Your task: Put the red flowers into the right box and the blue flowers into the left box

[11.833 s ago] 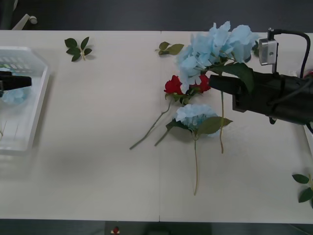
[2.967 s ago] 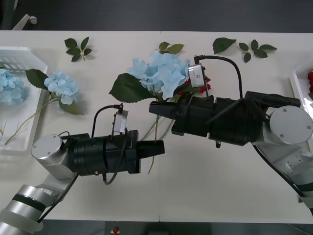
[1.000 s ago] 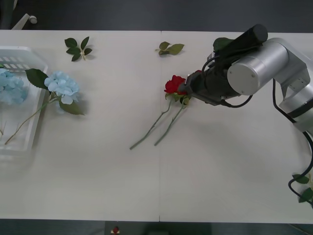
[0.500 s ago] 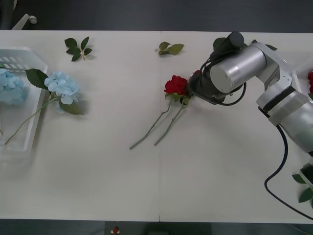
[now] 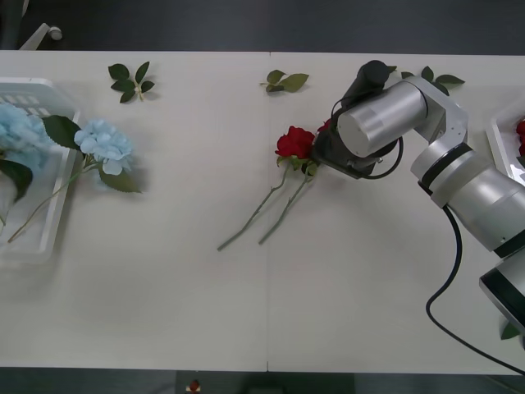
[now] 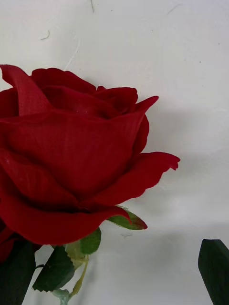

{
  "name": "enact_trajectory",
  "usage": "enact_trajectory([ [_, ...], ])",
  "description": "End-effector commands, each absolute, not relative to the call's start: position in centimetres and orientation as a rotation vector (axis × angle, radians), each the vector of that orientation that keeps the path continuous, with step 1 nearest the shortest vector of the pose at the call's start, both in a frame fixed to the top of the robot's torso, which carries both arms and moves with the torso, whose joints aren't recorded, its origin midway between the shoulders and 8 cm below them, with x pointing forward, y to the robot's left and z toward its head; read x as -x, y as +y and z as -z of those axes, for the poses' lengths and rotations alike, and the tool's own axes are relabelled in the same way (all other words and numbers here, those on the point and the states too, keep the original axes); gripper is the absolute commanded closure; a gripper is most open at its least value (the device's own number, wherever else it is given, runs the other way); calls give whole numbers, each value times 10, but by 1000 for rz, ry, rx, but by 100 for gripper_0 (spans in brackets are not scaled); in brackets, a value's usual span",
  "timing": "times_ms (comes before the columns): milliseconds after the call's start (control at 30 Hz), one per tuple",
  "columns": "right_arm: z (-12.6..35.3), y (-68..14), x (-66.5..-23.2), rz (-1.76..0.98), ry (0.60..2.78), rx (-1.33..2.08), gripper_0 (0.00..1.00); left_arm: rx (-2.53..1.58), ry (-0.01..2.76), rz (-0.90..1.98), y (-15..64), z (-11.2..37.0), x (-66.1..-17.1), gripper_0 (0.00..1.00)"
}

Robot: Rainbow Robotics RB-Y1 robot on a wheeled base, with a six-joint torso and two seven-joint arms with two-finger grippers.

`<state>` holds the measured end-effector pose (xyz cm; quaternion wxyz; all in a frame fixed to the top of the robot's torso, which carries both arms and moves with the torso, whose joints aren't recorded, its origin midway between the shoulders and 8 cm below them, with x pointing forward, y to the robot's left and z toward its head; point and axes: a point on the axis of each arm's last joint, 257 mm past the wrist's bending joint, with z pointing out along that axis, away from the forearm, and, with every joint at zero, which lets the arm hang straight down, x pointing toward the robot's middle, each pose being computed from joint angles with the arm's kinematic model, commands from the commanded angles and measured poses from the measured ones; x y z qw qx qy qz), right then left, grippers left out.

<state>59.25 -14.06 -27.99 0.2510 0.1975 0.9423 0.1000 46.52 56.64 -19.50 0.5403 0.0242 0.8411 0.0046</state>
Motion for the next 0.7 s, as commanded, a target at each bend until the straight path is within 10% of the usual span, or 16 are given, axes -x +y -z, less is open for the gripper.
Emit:
enact_trajectory([
  [33,262,-120,-606,-305,2525,-541,0,-116,1995,25,559,180,-462,24],
  [400,271,-104,-617,-296,2517,-566,0,-489,1938,306,422,109,-442,12],
  [433,271,-104,-618,-295,2518,-566,7,-499,1936,326,413,106,-442,12],
  [567,272,-103,-618,-295,2520,-567,95,-542,1933,435,355,91,-448,12],
  [700,271,-103,-618,-294,2518,-568,100,-574,1960,501,310,91,-462,12],
])
